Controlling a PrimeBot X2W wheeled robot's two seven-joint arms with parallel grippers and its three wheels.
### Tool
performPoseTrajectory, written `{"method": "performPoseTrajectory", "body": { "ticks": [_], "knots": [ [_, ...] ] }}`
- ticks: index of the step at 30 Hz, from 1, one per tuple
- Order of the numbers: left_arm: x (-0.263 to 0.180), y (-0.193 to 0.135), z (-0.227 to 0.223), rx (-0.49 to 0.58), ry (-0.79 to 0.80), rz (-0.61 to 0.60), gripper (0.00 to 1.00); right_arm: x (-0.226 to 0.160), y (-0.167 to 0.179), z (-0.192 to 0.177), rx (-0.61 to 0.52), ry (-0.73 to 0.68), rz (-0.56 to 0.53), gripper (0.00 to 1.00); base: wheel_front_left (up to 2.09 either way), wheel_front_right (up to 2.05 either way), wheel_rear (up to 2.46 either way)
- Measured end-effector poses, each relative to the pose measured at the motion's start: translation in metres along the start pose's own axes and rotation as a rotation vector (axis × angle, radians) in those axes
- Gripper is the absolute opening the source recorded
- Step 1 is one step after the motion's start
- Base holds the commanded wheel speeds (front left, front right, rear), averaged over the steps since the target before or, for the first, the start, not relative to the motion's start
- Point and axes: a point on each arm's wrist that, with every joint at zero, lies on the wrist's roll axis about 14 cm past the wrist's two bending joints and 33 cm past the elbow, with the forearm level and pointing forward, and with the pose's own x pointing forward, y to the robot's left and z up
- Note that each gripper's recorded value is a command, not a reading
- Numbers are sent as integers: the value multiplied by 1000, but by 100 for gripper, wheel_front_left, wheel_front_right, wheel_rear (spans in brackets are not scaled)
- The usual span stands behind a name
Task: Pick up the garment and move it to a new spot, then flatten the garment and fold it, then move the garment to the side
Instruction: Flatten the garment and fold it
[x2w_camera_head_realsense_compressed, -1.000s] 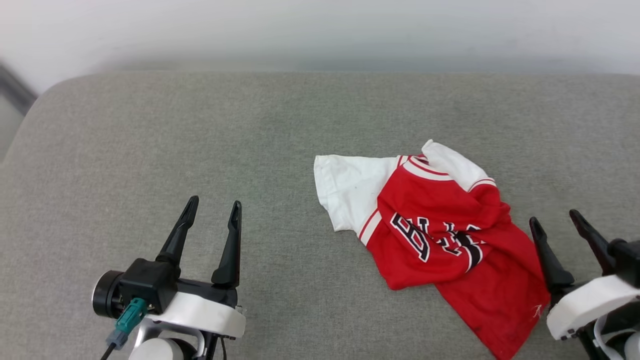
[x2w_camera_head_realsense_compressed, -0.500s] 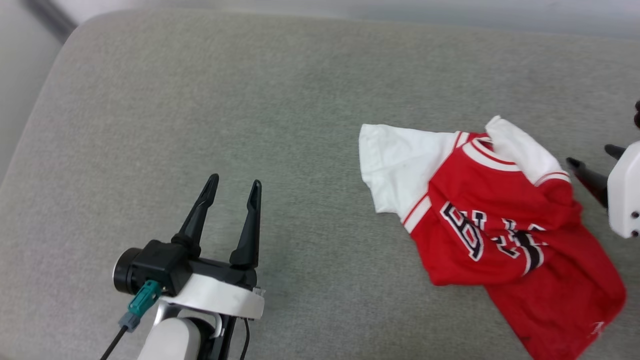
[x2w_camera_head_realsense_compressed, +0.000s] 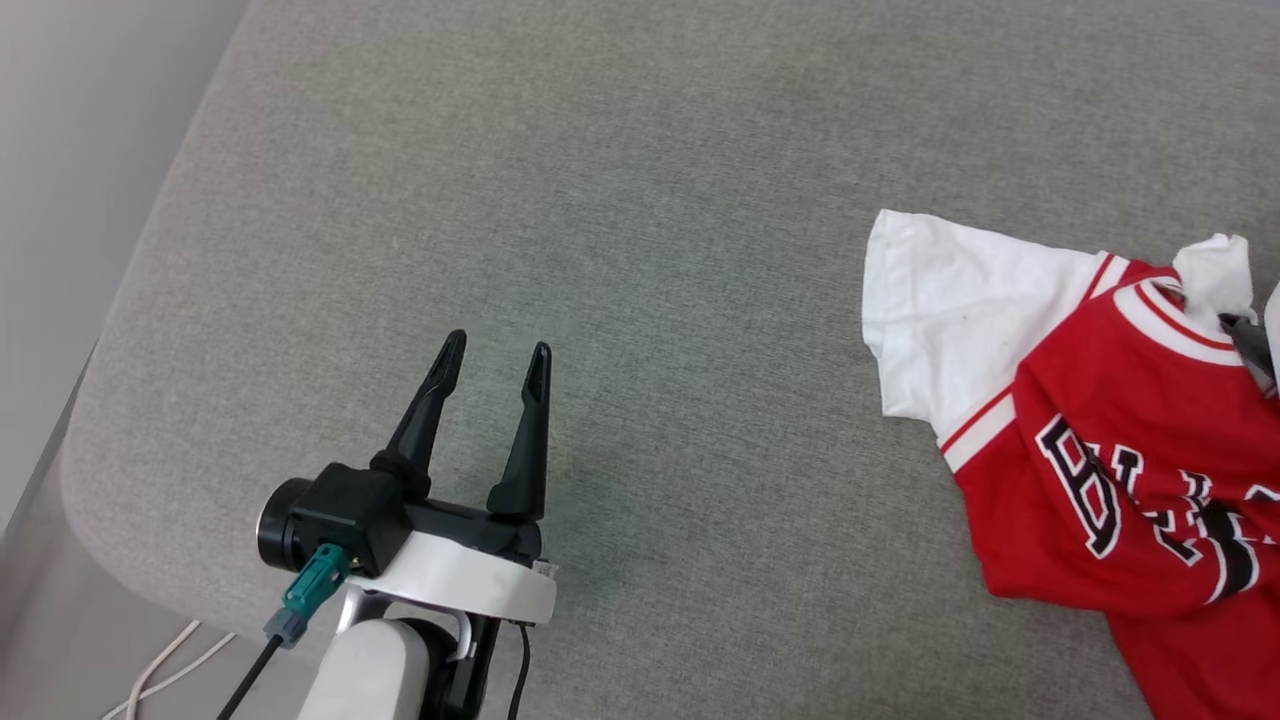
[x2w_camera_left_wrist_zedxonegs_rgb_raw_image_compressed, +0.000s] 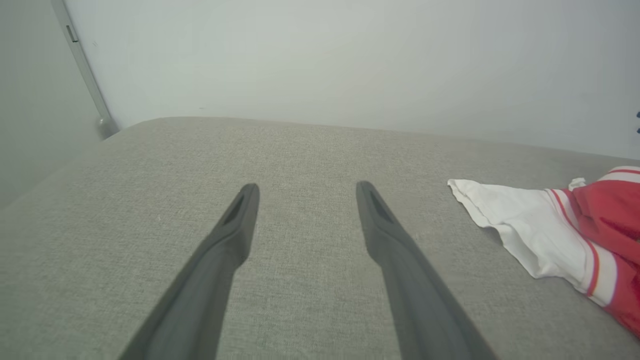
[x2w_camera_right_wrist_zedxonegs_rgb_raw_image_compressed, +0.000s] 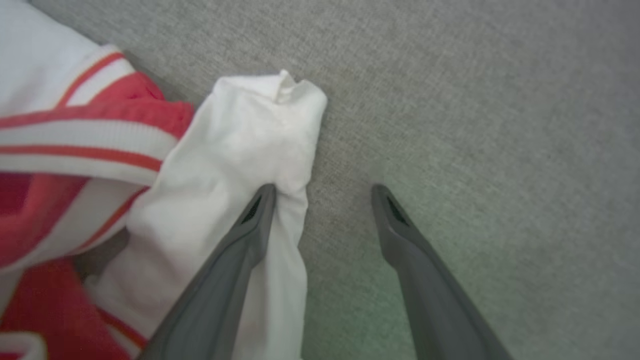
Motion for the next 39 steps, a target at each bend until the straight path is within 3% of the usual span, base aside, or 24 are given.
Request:
{"method": "performPoseTrajectory", "body": {
  "ticks": [3, 4, 5, 14, 24, 34, 38, 39],
  "knots": [
    [-3, 6, -2, 10, 10, 19, 100, 10, 4, -5, -19, 27, 12, 99, 0, 0, 0],
    [-3, 7, -2, 14, 11, 22, 100, 12, 5, -7, -24, 35, 17, 42, 0, 0, 0],
    [-3, 8, -3, 15, 13, 25, 100, 14, 4, -8, -28, 40, 17, 0, 0, 0, 0],
    [0, 3, -1, 13, 2, 4, 100, 4, -4, -10, 33, -42, 4, 0, 0, 0, 0],
    [6, -18, 13, -6, -51, -71, 100, -57, -83, -58, 186, -145, -232, 0, 0, 0, 0],
    [6, -40, 24, -21, -88, -145, 100, -118, -133, -160, 422, -150, -442, 0, 0, 0, 0],
    [6, -45, 26, -22, -95, -162, 100, -122, -128, -196, 486, -112, -469, 0, 0, 0, 0],
    [6, -46, 25, -22, -93, -166, 100, -122, -125, -202, 501, -108, -470, 50, 0, 0, 0]
  ]
}}
